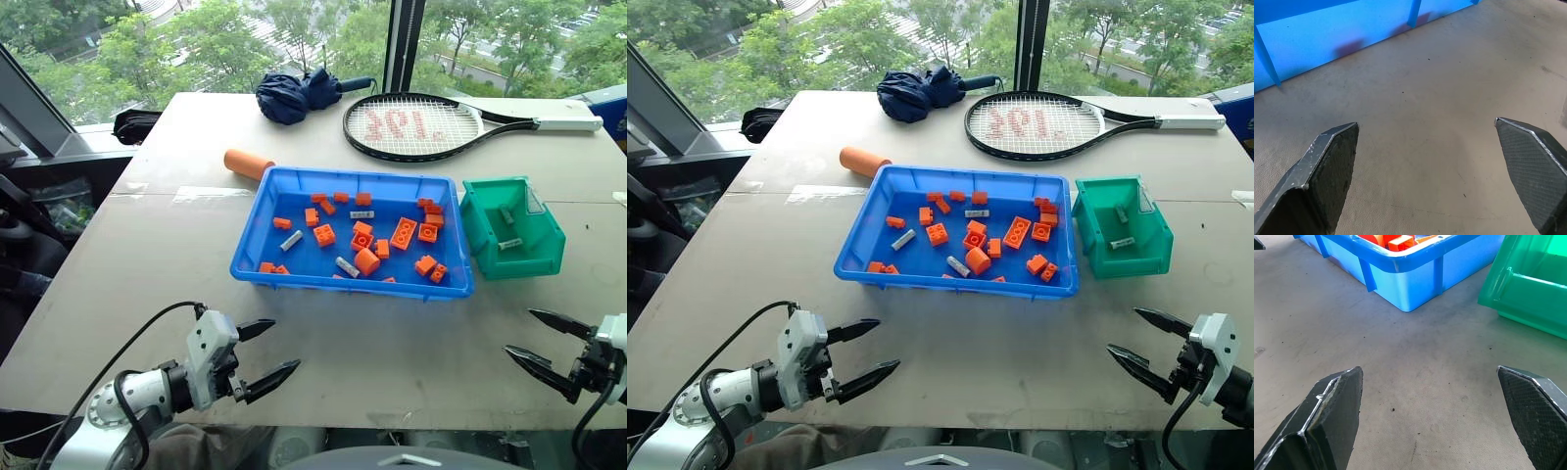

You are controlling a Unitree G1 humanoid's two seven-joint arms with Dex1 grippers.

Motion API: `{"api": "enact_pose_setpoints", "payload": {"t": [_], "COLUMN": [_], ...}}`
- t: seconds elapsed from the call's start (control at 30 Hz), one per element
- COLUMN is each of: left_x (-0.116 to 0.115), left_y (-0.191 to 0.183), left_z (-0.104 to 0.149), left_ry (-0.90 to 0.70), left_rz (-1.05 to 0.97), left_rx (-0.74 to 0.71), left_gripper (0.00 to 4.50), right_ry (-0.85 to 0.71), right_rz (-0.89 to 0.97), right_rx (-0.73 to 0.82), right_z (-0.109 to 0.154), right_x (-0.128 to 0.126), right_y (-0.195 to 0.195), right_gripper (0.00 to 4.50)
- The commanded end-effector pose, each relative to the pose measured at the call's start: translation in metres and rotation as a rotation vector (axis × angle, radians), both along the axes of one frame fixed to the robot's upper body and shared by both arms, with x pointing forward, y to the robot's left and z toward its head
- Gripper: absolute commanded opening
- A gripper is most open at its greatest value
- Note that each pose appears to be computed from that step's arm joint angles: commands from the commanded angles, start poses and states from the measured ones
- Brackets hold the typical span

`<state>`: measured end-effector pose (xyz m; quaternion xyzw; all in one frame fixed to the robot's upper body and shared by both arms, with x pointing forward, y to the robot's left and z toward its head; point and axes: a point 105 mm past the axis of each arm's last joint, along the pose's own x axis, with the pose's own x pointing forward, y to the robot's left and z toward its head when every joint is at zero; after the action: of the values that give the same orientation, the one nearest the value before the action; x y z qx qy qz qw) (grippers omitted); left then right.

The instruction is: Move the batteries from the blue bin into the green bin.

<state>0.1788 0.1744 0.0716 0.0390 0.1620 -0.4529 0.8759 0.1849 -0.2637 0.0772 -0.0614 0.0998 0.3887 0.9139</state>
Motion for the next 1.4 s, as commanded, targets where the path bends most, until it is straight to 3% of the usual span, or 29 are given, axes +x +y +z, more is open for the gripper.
{"api": "enact_pose_setpoints", "payload": {"t": [0.03,0.5,0.73,1.0,1.23,1.4], "left_x": [0.000,0.007,0.011,0.032,0.055,0.064], "left_y": [-0.008,-0.018,-0.007,0.028,0.052,0.063], "left_z": [0.004,0.013,0.056,0.108,0.144,0.155], "left_ry": [-0.018,-0.027,-0.046,-0.120,-0.196,-0.221], "left_rz": [-0.034,-0.071,-0.189,-0.295,-0.290,-0.281], "left_rx": [-0.028,-0.055,-0.093,0.037,0.138,0.183], "left_gripper": [4.50,4.50,4.50,4.50,4.50,4.50], "right_ry": [-0.030,-0.054,-0.124,-0.201,-0.258,-0.239], "right_rz": [-0.007,-0.004,0.127,0.328,0.463,0.516], "right_rx": [-0.037,-0.058,-0.020,-0.042,-0.195,-0.248], "right_z": [0.011,0.028,0.080,0.117,0.118,0.116], "right_x": [-0.001,0.000,0.017,0.062,0.109,0.147], "right_y": [-0.009,-0.012,0.019,0.100,0.161,0.208], "right_gripper": [4.39,4.39,4.39,4.39,4.39,4.39]}}
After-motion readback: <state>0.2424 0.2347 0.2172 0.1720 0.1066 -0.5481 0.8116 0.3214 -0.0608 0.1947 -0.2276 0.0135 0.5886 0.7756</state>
